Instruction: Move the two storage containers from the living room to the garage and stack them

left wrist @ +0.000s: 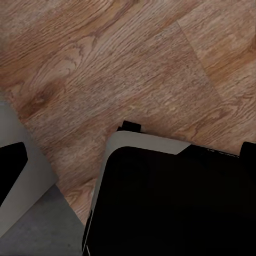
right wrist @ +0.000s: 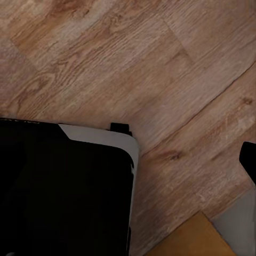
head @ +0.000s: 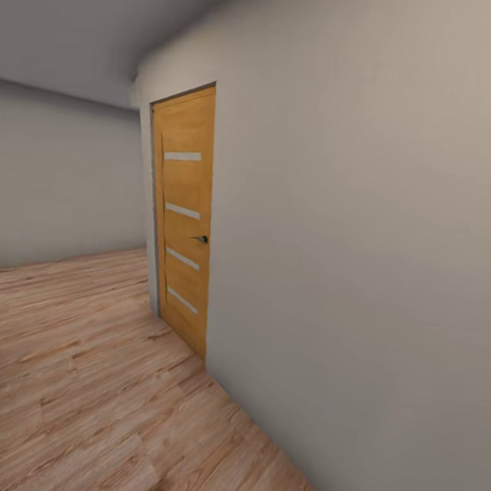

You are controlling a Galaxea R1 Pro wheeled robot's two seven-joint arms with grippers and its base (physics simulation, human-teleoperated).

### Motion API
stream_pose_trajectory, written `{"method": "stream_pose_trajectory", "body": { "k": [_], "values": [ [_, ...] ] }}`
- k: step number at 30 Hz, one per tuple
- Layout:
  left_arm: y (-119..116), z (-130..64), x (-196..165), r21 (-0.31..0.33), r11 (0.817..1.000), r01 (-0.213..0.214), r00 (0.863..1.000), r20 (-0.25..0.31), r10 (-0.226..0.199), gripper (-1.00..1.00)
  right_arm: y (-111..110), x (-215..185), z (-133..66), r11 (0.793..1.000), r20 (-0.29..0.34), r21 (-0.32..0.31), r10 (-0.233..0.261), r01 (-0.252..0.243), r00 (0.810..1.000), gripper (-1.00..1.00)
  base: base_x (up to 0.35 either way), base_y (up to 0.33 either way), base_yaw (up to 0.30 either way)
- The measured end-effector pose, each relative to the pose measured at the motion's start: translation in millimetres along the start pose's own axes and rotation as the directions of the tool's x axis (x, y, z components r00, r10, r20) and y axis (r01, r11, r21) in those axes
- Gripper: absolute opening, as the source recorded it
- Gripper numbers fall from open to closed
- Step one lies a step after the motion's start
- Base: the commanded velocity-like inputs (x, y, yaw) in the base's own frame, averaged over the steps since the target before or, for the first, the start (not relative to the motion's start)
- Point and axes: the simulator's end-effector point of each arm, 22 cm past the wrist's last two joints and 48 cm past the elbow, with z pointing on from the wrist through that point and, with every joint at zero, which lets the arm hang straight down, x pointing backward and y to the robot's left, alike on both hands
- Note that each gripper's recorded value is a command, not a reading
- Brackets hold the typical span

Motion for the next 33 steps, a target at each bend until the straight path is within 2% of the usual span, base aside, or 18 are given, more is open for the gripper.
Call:
{"method": "stream_pose_trajectory", "body": {
  "k": [33],
  "values": [
    [1.9, 0.1, 1.7, -0.003, 1.0, 0.002, 1.0, -0.009, -0.002, 1.0, 0.6, -0.9, 0.0, 1.0, 0.003, 0.0, 0.0, 0.0, 1.0, 1.0, 0.32, 0.0, 0.3]
  ]
}}
